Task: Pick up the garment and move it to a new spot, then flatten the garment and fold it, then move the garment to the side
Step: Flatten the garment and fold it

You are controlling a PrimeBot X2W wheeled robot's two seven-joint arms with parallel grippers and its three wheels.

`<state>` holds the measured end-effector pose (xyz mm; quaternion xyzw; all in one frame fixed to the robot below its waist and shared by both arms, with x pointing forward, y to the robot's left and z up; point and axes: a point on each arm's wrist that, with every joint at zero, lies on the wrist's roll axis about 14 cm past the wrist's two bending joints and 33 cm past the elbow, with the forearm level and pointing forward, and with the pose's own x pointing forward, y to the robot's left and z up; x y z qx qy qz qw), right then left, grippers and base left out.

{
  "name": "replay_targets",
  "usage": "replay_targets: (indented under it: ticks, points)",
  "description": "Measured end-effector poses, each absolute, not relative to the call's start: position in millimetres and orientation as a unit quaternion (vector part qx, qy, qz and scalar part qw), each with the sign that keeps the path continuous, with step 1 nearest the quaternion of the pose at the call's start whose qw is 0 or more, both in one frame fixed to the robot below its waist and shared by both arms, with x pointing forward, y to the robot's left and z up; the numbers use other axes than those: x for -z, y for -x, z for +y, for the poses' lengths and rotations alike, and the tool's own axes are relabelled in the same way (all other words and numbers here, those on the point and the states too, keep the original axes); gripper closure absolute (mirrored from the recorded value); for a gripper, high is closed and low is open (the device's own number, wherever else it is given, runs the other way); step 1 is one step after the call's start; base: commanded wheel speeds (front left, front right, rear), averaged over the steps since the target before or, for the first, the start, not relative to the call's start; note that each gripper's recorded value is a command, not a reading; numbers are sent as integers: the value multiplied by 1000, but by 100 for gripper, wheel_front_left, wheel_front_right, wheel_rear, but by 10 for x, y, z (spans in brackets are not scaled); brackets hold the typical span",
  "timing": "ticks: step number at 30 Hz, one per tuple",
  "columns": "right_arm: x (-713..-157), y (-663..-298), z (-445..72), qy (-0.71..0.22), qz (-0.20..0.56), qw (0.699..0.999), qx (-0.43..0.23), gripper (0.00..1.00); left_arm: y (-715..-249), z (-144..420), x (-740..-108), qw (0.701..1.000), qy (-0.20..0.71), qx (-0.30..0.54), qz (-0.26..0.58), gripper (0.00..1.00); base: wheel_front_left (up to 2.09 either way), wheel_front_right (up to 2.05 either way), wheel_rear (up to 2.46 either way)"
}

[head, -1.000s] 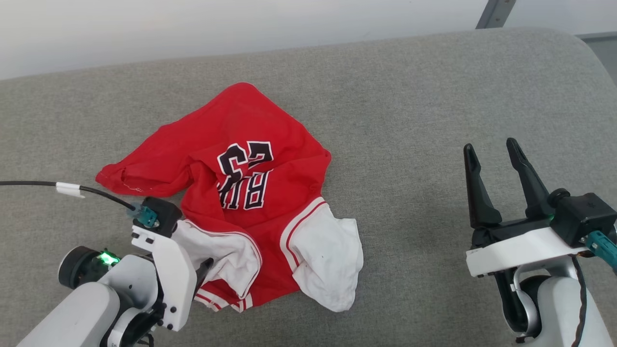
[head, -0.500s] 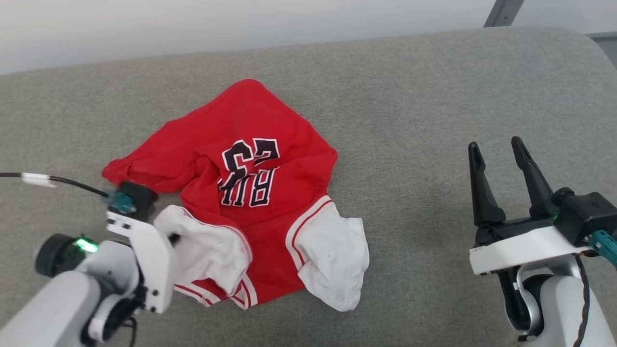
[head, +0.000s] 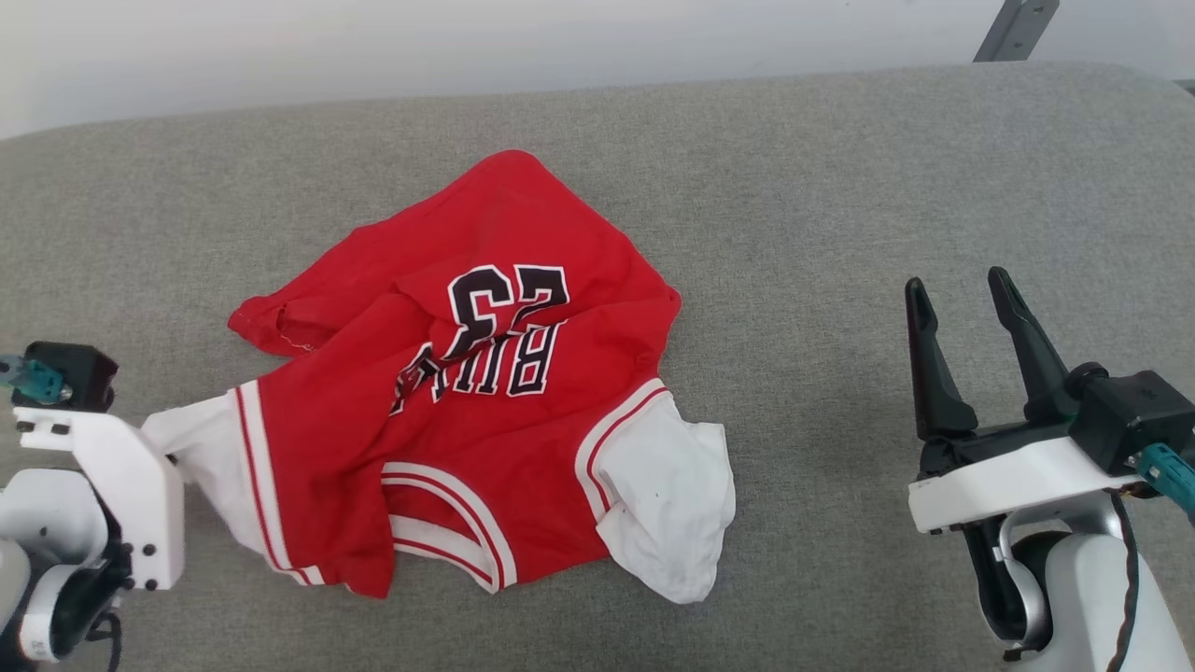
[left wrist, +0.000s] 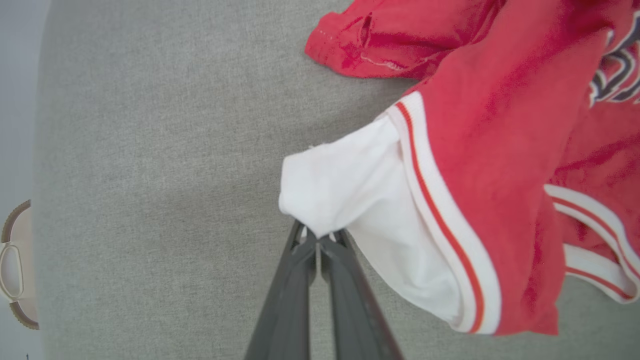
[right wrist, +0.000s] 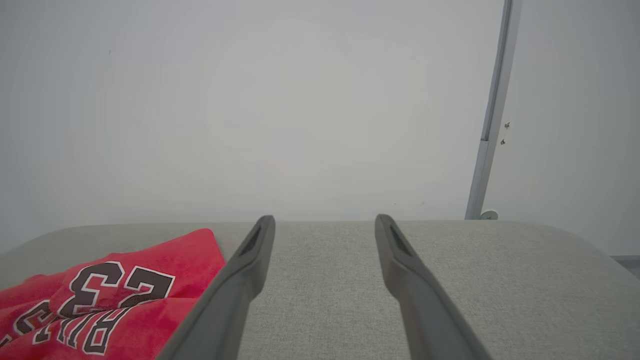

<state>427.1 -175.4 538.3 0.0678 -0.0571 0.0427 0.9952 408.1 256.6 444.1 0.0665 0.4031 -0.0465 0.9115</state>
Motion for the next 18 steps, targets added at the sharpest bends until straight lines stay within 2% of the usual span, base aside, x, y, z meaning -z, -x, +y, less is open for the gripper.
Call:
replay_targets:
  ticks: [9,17,18]
  points:
    - [-5333,-4290,-1765,-65,-48,996,-41,0,-3963,2989,-4131,886,-54,-15,460,100,0,0,0]
    - [-5318,-4320,-1726,-66,-45,996,-47,0,-3933,3007,-3943,872,-22,-20,488,100,0,0,0]
    - [-5323,-4326,-1717,-66,-45,996,-48,0,-3942,3002,-3934,872,-21,-19,488,94,0,0,0]
